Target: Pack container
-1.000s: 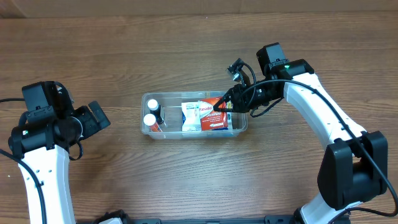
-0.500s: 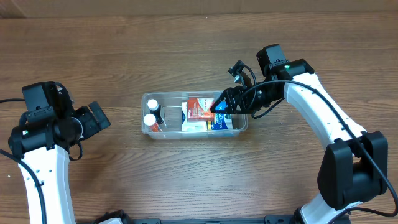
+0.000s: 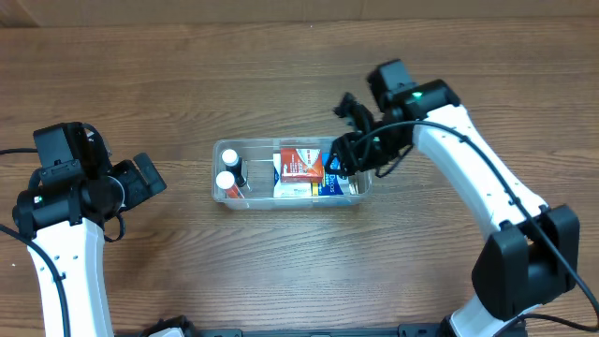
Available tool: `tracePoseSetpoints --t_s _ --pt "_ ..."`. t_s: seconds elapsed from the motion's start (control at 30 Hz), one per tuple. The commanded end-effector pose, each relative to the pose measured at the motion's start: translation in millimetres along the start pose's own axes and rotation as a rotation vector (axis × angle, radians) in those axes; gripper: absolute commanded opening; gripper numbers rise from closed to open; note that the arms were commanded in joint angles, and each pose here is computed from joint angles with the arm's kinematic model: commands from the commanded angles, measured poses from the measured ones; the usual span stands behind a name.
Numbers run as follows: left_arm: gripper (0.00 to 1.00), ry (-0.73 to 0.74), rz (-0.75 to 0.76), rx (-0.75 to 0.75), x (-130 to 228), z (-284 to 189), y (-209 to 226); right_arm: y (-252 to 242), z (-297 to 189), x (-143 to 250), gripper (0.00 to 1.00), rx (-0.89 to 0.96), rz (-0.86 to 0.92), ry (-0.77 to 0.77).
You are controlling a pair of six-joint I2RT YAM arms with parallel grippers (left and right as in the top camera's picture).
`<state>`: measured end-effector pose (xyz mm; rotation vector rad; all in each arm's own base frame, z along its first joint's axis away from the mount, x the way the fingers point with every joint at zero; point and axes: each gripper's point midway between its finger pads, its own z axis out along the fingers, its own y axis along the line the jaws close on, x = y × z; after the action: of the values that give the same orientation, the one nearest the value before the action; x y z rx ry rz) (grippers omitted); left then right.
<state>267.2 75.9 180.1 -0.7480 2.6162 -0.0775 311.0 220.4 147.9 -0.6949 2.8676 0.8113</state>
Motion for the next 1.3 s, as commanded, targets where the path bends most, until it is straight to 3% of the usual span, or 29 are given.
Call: tracePoseSetpoints --t_s 0.0,0.13,0.2,0.27,0.37,0.57,0.73,1.0,1.27 --pt "1.0 0.002 0.02 0.006 0 0 -1 6 -38 -24 0.41 0.231 -0.001 -0.154" --pt "1.0 -0.007 0.031 0.012 -2 0 -4 -14 -98 -45 0.53 0.364 0.174 -0.404" --pt "1.0 -0.013 0.057 0.024 -2 0 -11 -34 -133 -48 0.84 0.39 0.225 -0.502" --pt "1.0 -0.033 0.129 0.047 -5 0 -24 -71 -164 -41 1.0 0.441 0.32 -0.56" --pt "1.0 -0.077 0.244 0.069 -9 0 -46 -132 -190 -20 1.0 0.517 0.441 -0.559" --pt "1.0 -0.104 0.245 0.072 -15 -1 -49 -162 -189 6 1.0 0.554 0.494 -0.494" --pt "1.0 -0.042 0.245 0.059 3 -4 -43 -154 -187 30 1.0 0.569 0.527 -0.486" --pt "1.0 -0.266 0.266 0.121 47 -55 -25 -93 -180 102 1.0 0.553 0.471 -0.675" --pt "1.0 -0.345 0.135 0.159 71 -61 -13 -70 -155 147 1.0 0.514 0.454 -0.688"
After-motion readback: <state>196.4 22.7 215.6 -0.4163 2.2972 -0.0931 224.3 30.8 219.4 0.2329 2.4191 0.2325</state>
